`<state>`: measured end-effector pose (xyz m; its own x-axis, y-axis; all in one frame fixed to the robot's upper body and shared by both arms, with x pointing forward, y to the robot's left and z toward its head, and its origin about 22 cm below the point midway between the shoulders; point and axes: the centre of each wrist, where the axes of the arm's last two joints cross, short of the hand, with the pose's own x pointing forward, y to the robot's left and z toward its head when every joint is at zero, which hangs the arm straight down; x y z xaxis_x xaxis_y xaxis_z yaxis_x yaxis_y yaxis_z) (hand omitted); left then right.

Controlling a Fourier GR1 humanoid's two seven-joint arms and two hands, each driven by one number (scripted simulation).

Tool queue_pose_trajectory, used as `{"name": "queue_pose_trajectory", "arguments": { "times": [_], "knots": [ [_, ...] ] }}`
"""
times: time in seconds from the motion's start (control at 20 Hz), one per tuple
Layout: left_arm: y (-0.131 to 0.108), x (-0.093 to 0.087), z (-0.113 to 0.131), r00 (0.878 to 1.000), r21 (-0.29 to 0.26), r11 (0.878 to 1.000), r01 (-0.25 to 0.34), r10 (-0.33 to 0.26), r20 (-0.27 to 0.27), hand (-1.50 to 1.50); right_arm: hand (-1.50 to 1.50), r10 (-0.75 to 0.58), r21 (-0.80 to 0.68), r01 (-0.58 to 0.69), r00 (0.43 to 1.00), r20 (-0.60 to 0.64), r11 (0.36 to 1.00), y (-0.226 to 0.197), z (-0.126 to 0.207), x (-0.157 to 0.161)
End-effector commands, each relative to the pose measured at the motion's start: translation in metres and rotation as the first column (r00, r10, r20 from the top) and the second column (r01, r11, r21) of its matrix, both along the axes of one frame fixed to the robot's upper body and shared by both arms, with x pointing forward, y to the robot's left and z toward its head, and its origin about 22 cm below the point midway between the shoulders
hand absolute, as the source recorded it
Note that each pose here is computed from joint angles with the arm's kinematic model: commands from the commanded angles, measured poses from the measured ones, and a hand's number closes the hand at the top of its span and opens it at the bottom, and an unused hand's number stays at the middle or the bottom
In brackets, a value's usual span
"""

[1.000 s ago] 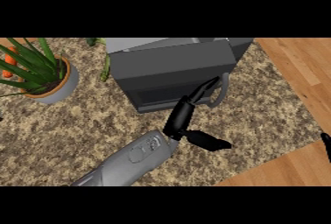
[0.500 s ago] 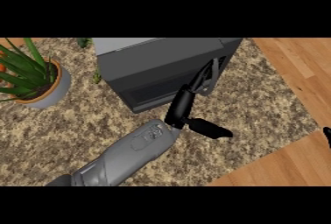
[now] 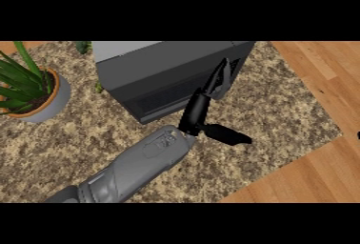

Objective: Pick up the milk, place it into the microwave and close the microwave

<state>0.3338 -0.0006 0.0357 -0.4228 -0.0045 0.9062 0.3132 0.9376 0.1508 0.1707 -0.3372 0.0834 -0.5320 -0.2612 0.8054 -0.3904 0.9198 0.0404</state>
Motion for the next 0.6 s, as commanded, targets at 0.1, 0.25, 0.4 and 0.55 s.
{"name": "queue_pose_trajectory", "arguments": {
  "times": [0.1, 0.25, 0.4, 0.55],
  "knots": [
    [-0.0021, 0.0078, 0.0056, 1.0, -0.01, 1.0, -0.023, 0.023, 0.007, -1.5, -1.5, 0.013, -0.002, -0.013, 1.0, 0.008, 1.0, -0.0044, 0.0087, 0.0043],
    [-0.0027, 0.0096, 0.0072, 1.0, -0.016, 1.0, -0.027, 0.027, 0.001, -1.5, -1.5, 0.007, -0.002, -0.008, 1.0, -0.014, 1.0, -0.0071, 0.0079, 0.0046],
    [-0.0026, 0.0094, 0.0063, 1.0, -0.029, 0.999, -0.026, 0.026, 0.005, -1.5, -1.5, 0.023, -0.013, -0.023, 1.0, 0.0, 1.0, -0.008, 0.013, 0.0078],
    [-0.0035, 0.01, 0.0062, 0.999, -0.02, 0.999, -0.025, 0.026, 0.02, -1.5, -1.5, 0.02, -0.018, -0.021, 1.0, -0.007, 1.0, -0.011, 0.0158, 0.009]
  ]
}}
